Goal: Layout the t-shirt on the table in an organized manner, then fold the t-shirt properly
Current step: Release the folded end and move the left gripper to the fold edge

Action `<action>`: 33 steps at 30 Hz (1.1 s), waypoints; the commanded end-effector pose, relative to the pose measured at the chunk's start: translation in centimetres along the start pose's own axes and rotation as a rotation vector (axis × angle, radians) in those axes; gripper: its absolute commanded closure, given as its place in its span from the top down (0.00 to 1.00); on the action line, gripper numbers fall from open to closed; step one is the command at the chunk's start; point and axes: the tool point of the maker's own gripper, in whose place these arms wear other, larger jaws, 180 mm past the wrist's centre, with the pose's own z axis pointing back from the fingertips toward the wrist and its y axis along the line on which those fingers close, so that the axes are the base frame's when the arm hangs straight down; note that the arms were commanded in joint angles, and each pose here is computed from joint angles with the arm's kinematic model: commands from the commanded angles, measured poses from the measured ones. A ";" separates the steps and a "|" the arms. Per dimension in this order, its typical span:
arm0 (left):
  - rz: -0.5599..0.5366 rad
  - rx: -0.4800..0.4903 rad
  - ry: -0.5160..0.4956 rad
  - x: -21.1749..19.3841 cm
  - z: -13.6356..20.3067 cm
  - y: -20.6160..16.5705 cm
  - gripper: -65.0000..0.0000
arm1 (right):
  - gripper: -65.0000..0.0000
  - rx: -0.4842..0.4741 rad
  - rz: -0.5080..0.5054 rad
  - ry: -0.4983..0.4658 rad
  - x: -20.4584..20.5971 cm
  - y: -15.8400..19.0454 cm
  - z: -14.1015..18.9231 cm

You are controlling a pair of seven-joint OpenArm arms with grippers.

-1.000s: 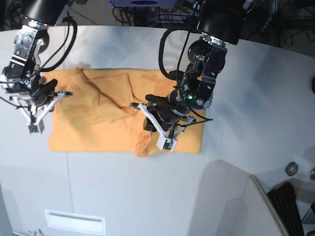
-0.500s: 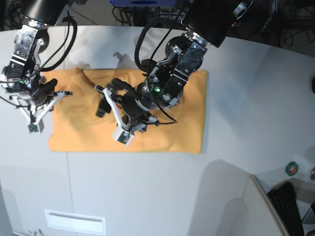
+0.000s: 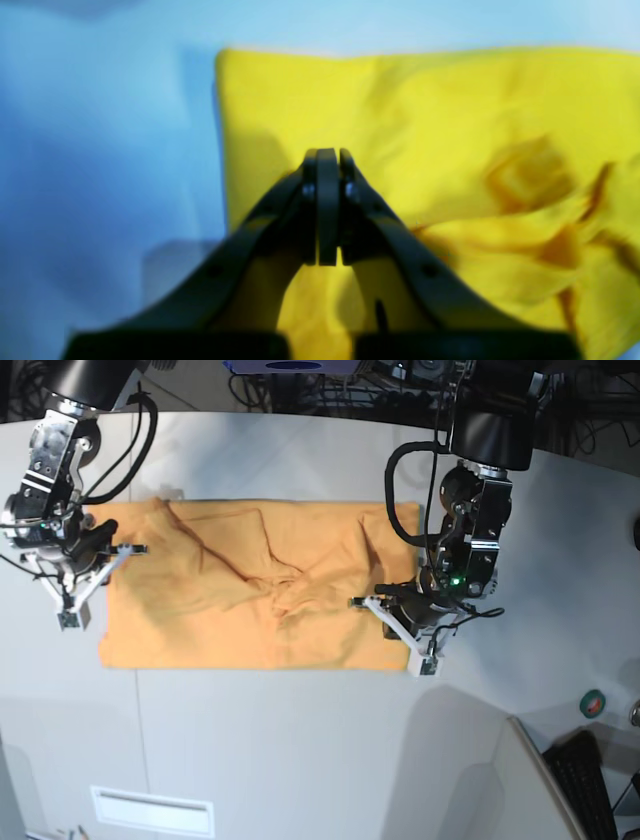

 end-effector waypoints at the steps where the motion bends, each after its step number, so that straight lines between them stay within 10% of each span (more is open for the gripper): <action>1: -0.007 -0.024 -0.055 2.0 0.1 -0.9 0.00 | 0.00 -0.006 0.002 -0.049 1.6 -0.3 0.3; 16: -0.188 -0.284 0.059 -5.2 1.6 -13.7 0.00 | 0.00 -0.007 0.003 -0.052 1.8 -0.3 0.3; 28: -0.129 -0.241 0.067 -6.0 2.0 -11.4 0.00 | 0.00 0.005 -0.029 -0.068 3.9 -0.8 -0.9; 33: -0.067 -0.076 -0.005 -4.9 4.8 -2.9 0.00 | 0.39 0.019 -0.196 -0.014 2.9 -2.9 -3.2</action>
